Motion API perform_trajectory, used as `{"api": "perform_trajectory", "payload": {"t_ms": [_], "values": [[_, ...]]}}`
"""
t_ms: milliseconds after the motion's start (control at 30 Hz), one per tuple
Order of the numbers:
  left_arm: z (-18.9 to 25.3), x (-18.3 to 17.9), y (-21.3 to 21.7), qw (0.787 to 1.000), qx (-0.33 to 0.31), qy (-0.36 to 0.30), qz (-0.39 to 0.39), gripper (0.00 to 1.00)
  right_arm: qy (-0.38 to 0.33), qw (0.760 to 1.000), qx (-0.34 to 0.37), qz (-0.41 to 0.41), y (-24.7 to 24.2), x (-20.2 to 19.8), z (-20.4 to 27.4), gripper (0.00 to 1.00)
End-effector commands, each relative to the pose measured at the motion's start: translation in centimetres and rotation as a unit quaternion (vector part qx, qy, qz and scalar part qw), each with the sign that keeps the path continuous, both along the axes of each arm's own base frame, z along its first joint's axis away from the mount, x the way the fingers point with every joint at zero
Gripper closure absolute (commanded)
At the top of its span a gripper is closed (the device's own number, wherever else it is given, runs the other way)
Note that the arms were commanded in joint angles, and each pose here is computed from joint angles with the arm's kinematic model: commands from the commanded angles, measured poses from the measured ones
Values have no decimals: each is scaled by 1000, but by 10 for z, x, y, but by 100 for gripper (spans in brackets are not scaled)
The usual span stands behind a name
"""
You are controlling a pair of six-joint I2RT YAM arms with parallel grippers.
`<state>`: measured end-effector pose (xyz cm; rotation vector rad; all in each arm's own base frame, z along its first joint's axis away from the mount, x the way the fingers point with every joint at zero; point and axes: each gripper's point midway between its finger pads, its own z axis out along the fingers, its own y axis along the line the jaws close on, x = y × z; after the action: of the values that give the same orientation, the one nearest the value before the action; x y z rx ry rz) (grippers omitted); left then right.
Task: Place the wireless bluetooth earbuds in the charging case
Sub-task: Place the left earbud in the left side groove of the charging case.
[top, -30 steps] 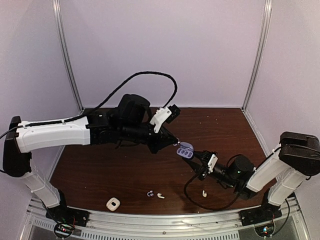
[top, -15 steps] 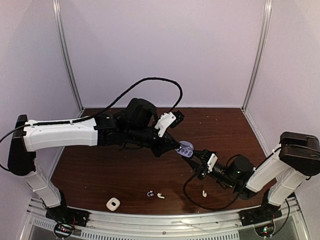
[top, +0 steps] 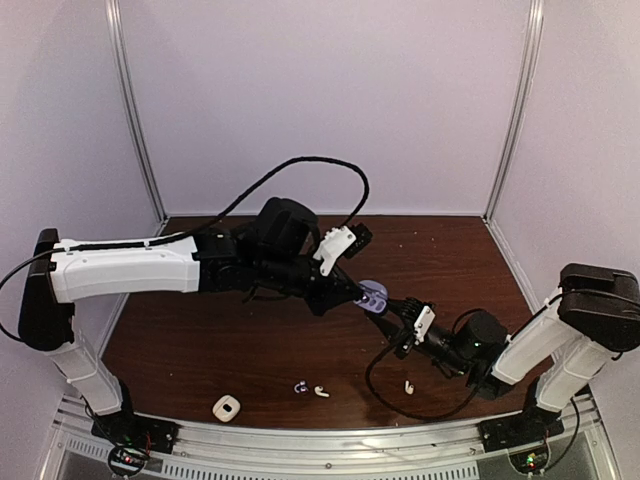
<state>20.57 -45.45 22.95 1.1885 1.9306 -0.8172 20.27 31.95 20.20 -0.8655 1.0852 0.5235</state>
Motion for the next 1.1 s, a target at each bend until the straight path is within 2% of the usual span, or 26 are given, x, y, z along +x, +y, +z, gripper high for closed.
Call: {"api": "perform_trajectory", "payload": {"t_ms": [0,567,767,1067], "values": [[-1,1,-5,1000,5,3,5,97,-84,985,149,2,-22,-15,82,100],[-10,3,-3,999,32,7,15,94,-86,984,154,4,-21,-16,86,100],[-14,6,-6,999,43,11,22,84,-84,984,156,6,-19,-15,87,100],[-16,6,-7,998,49,14,23,80,-86,984,157,5,-21,-16,88,100]]}}
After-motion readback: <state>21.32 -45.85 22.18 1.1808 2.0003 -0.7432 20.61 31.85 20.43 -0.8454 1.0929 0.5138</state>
